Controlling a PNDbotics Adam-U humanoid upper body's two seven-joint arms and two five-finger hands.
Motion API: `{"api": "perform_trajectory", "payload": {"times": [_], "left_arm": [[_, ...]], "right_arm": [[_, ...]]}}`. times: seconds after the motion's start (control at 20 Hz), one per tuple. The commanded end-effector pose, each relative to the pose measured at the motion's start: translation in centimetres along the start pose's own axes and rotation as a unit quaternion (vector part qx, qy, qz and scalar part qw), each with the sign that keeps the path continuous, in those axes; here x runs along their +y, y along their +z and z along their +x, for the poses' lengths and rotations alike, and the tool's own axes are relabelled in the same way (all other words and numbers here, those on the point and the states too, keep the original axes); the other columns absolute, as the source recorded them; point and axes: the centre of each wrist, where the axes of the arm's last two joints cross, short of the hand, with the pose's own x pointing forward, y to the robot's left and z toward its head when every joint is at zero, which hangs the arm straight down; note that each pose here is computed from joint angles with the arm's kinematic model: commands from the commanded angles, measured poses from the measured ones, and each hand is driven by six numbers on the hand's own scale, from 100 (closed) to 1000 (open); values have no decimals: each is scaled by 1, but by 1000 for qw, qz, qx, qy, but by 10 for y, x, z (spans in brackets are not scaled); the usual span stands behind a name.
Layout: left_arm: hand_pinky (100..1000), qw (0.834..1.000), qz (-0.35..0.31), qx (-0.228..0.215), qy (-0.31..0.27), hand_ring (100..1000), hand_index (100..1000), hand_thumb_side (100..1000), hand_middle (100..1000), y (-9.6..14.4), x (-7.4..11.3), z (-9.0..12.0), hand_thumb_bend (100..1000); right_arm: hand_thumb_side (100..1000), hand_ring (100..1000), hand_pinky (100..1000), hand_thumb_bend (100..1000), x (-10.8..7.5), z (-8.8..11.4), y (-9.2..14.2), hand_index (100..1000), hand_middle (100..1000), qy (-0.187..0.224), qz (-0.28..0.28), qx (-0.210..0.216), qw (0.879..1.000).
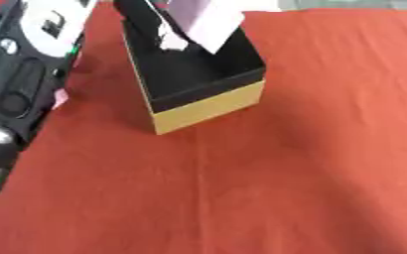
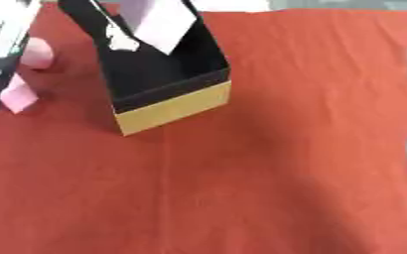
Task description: Pick up objects on the table and place them in the box.
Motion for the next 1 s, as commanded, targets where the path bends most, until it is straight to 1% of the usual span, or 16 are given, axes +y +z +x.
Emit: {"api": "perform_trajectory", "payload": {"times": [0.05,0.15,0.3,0.4,0.45,0.5,0.6,0.65,0.75,0.85,0.95,1.0], "left_arm": [[454,997,-42,-8,-58,562,742,198,563,-5,0,-6,124],[454,997,-45,4,-65,562,741,198,562,-5,-7,-10,127],[457,997,-44,19,-69,564,742,200,563,-4,-12,-16,135],[463,996,-45,24,-70,569,747,201,570,-5,-15,-18,122],[473,996,-48,23,-69,579,753,203,579,-6,-17,-19,123],[519,996,-52,22,-69,613,776,209,608,-7,-20,-19,128],[530,996,-62,18,-69,622,782,211,616,-9,-24,-20,134],[563,995,-69,17,-71,652,805,220,648,-10,-26,-20,172],[586,993,-85,17,-74,679,826,229,679,-11,-31,-21,186],[606,992,-99,19,-78,719,869,233,738,-13,-36,-21,204],[657,990,-107,24,-84,791,933,250,820,-14,-38,-22,300],[689,989,-111,30,-90,822,956,264,853,-14,-39,-23,373]], "right_arm": [[686,743,814,100,-4,3,-8,880,772,-6,-10,-13,1000],[686,742,813,100,-4,2,-7,880,772,-5,-12,-11,1000],[686,742,812,100,-4,3,-7,879,771,-7,-12,-10,1000],[686,742,812,100,-3,3,-7,879,771,-8,-13,-10,1000],[686,742,812,100,-3,4,-7,879,771,-9,-13,-10,1000],[686,742,812,100,-3,4,-7,879,771,-10,-13,-10,1000],[686,742,812,100,-3,4,-7,879,771,-11,-14,-9,1000],[686,741,812,100,-3,4,-6,879,770,-12,-14,-8,1000],[687,741,811,100,-3,4,-6,879,770,-13,-15,-7,1000],[687,741,811,100,-3,5,-6,879,770,-14,-15,-6,1000],[687,741,811,100,-2,5,-6,879,769,-14,-16,-5,1000],[687,741,811,100,-2,5,-6,879,769,-14,-16,-5,1000]]}}
